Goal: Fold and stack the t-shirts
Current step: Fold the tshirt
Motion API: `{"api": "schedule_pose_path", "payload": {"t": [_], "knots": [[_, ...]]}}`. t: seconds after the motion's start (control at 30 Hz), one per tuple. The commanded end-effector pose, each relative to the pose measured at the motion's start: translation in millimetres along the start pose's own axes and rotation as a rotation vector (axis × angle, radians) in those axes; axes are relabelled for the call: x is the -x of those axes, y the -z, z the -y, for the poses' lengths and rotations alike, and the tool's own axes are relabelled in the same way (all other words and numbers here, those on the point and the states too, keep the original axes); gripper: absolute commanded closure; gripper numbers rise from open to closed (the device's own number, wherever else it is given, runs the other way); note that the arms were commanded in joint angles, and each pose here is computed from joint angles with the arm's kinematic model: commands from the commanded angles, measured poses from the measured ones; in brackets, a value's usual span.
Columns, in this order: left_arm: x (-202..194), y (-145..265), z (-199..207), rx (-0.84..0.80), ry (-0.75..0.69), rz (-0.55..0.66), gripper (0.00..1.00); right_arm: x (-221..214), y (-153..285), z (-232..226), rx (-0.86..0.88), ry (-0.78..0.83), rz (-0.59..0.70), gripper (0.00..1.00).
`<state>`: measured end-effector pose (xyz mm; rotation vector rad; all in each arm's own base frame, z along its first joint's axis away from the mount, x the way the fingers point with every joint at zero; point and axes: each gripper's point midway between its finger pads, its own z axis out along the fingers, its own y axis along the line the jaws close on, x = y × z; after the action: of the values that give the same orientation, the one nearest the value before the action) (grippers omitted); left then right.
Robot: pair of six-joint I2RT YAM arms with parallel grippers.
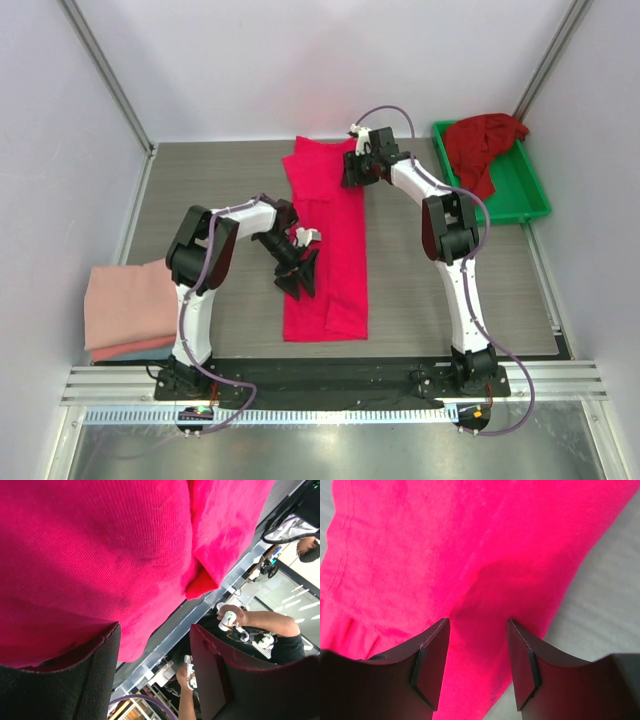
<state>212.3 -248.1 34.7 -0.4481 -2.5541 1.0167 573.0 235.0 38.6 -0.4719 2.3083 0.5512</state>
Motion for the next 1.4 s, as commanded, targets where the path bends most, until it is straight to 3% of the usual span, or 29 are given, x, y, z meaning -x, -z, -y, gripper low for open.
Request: {"api": "schedule_pose_path", "payload": {"t": [0.0,0.13,0.27,0.3,0.33,0.37,0.43,0.5,0.57,0.6,0.67,0.77,0.93,1.0,1.07,1.13,1.17,1.2,1.37], "knots": [[12,3,3,-0.007,-0.007,0.016,0.41,-1,-20,16,-0.067,0.047,0.008,0.44],[25,15,13,0.008,-0.048,0.077,0.42,10,-22,19,-0.074,0.072,0.037,0.44],[37,67,51,0.085,-0.204,0.214,0.38,66,25,-2,-0.061,0.109,0.149,0.43],[36,81,59,0.111,-0.231,0.252,0.12,77,39,-6,-0.065,0.111,0.174,0.43],[32,102,71,0.129,-0.262,0.311,0.00,79,49,-8,-0.074,0.105,0.178,0.42],[30,114,76,0.139,-0.269,0.352,0.00,109,85,-20,-0.082,0.120,0.253,0.42],[24,140,86,0.143,-0.227,0.448,0.00,106,109,-29,-0.078,0.097,0.258,0.41],[28,161,74,0.126,-0.072,0.535,0.00,120,153,-47,-0.065,0.083,0.312,0.40],[34,188,68,0.043,0.013,0.630,0.00,88,160,-54,-0.037,-0.006,0.253,0.40],[32,184,70,-0.070,0.145,0.617,0.00,89,183,-71,0.022,-0.019,0.271,0.39],[40,198,66,-0.191,0.249,0.675,0.00,48,186,-83,0.092,-0.129,0.183,0.39],[33,196,53,-0.208,0.340,0.685,0.00,-3,201,-107,0.199,-0.244,0.080,0.40],[-8,156,30,-0.205,0.495,0.616,0.21,-100,219,-133,0.295,-0.457,-0.123,0.40],[-29,142,18,-0.148,0.536,0.604,0.37,-119,232,-144,0.313,-0.549,-0.146,0.40],[-49,114,0,-0.149,0.595,0.553,0.41,-157,241,-150,0.316,-0.599,-0.212,0.40],[-54,112,-7,-0.184,0.580,0.589,0.31,-195,245,-152,0.290,-0.651,-0.288,0.41],[-63,100,-6,-0.243,0.587,0.553,0.10,-202,249,-153,0.286,-0.657,-0.295,0.41],[-62,100,-5,-0.260,0.572,0.563,0.00,-211,252,-154,0.279,-0.667,-0.310,0.41],[-72,86,-18,-0.218,0.597,0.574,0.00,-269,258,-151,0.213,-0.740,-0.410,0.42]]}}
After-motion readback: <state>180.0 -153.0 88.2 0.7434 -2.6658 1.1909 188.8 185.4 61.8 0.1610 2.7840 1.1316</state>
